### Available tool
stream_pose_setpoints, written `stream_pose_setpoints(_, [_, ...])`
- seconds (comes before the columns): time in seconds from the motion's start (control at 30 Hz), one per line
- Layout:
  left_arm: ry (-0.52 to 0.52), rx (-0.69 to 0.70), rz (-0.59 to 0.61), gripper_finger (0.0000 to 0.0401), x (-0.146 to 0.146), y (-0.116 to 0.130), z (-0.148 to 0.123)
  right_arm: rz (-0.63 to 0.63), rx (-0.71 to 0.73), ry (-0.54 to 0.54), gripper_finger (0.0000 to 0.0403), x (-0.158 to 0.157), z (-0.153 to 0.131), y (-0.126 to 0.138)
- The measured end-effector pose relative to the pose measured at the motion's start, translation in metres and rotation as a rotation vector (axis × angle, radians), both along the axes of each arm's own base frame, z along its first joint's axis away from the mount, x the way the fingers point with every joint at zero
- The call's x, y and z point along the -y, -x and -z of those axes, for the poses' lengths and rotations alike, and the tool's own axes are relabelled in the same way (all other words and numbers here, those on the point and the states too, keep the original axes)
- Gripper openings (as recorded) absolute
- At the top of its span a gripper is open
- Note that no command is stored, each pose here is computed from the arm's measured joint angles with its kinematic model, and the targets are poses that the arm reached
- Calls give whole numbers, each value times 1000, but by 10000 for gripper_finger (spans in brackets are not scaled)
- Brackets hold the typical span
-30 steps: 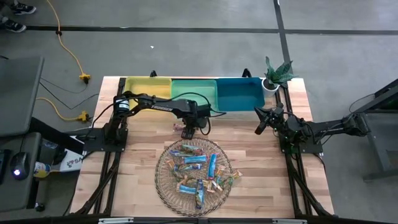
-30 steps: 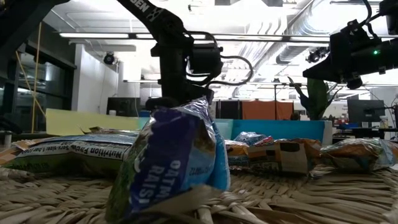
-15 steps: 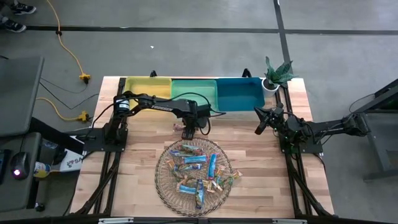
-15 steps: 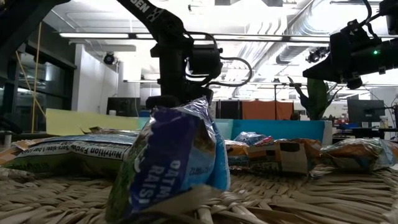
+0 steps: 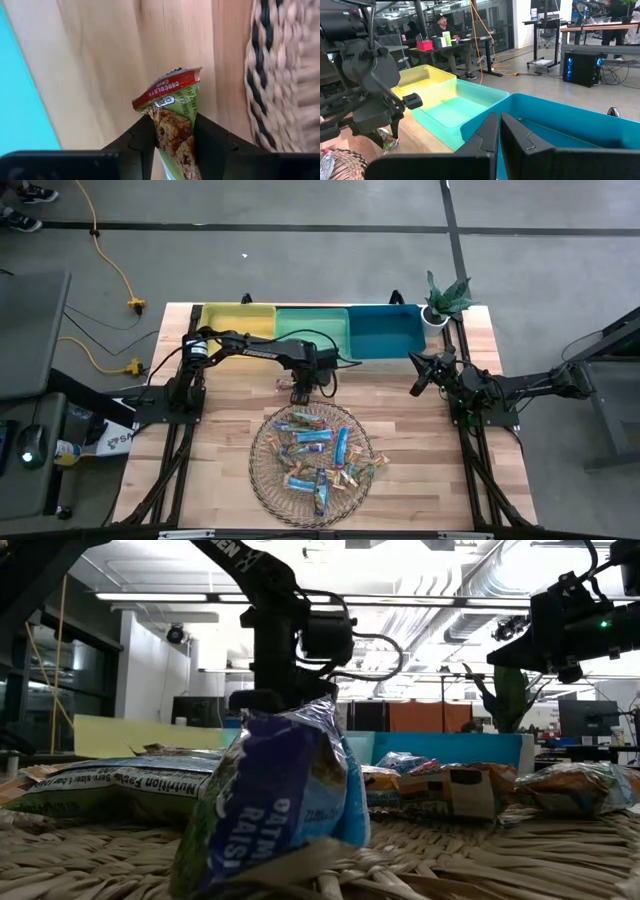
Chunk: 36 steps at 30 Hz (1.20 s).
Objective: Pick and place Granola Bars by type
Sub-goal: Put the red granola bar into the yellow bin
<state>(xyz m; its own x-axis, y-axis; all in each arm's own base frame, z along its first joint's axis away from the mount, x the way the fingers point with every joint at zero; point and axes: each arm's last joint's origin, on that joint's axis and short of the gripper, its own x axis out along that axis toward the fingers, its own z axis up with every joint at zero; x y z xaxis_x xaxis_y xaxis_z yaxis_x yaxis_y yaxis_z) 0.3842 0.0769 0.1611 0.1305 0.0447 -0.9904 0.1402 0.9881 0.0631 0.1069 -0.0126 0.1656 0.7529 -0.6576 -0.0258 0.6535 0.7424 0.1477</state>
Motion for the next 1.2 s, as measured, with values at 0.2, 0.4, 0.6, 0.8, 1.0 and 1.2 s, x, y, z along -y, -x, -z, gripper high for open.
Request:
stream_pose_setpoints(0.2, [23,62,-29,106,0,-3,-27,-9,0,0,0,0,0,0])
stream_pose_setpoints(0.4, [97,192,-39,106,-4,4,-67,-21,-11,0,0,-1,1,-1])
stream_pose_setpoints(0.6, [170,359,-83,106,-15,22,-111,-23,-15,0,0,-1,1,-1])
stream_pose_setpoints(0.8, [197,537,-92,106,-27,51,-161,-22,-16,0,0,-1,1,-1])
stream_pose_setpoints(1.0, [196,785,-83,106,-31,80,-211,-23,-15,0,0,-1,1,-1])
stream_pose_setpoints(1.2, [176,1101,-34,106,-22,104,-264,-23,-25,1,0,-1,2,-1])
